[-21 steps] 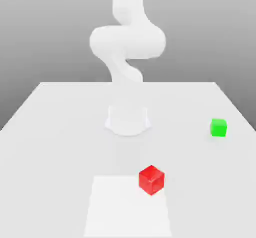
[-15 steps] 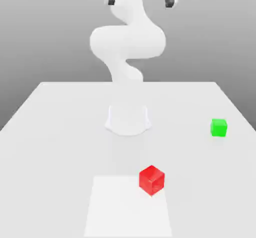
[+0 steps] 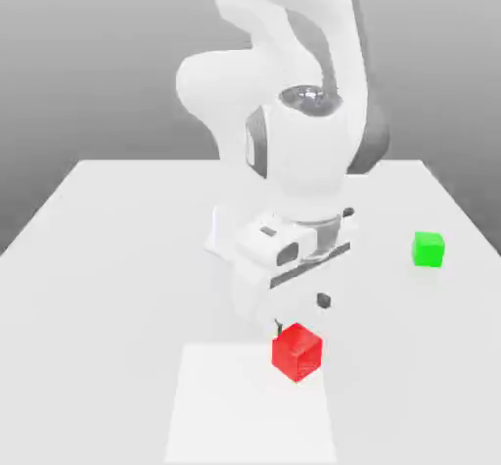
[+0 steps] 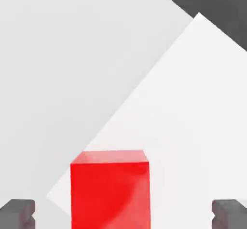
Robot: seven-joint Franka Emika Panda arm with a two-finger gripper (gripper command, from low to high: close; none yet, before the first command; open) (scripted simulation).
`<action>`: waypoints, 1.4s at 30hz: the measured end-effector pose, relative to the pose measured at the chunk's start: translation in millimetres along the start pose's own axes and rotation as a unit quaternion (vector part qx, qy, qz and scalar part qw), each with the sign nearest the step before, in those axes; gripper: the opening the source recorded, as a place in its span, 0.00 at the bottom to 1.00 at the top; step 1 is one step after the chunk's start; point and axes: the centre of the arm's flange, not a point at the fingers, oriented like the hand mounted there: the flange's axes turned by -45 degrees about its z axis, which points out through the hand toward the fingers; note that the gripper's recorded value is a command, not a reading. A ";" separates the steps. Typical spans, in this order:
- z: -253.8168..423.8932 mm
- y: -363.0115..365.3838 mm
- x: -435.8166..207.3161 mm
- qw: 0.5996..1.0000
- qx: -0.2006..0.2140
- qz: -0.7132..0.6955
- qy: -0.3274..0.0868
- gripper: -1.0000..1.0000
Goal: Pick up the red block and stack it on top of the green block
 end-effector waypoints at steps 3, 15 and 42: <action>27.5 -0.8 -1.9 1.000 0.001 0.000 -0.001 0.50; 5.3 -0.4 -1.3 1.000 0.001 -0.001 -0.002 0.00; -60.9 -410.7 -42.3 0.840 -0.006 -0.542 0.002 0.00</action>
